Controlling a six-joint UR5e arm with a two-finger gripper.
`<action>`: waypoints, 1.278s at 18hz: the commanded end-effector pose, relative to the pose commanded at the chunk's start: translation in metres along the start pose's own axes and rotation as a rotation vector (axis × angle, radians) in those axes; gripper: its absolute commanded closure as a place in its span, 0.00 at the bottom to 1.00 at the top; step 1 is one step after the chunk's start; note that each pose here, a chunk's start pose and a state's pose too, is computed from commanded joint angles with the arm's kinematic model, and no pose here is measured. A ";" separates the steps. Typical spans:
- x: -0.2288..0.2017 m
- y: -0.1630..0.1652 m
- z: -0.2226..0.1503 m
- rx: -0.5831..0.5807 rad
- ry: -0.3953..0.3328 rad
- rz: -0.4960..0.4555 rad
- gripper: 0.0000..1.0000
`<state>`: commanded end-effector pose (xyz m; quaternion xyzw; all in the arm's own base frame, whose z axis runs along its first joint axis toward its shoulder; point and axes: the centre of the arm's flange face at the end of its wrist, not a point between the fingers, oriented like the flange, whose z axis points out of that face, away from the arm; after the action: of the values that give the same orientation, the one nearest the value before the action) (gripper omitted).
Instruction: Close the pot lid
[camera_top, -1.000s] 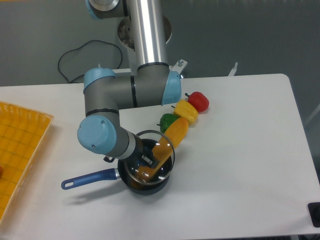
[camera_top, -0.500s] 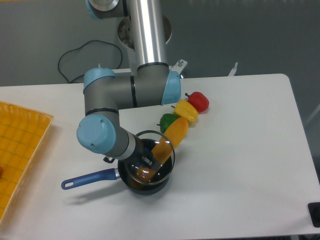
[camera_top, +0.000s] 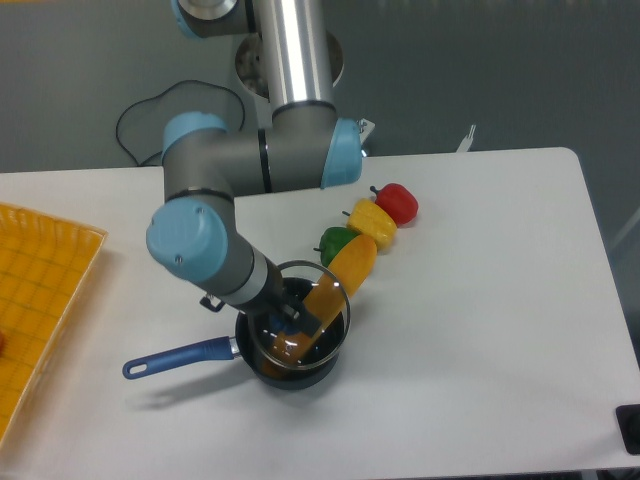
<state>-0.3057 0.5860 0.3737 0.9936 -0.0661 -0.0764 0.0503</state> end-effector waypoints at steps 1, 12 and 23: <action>-0.006 0.008 -0.010 0.031 0.009 -0.020 0.00; -0.080 0.109 -0.003 0.067 0.064 -0.078 0.00; -0.160 0.228 0.038 0.104 0.125 -0.006 0.00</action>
<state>-0.4972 0.3804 0.3842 0.9979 -0.0635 -0.0108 0.0023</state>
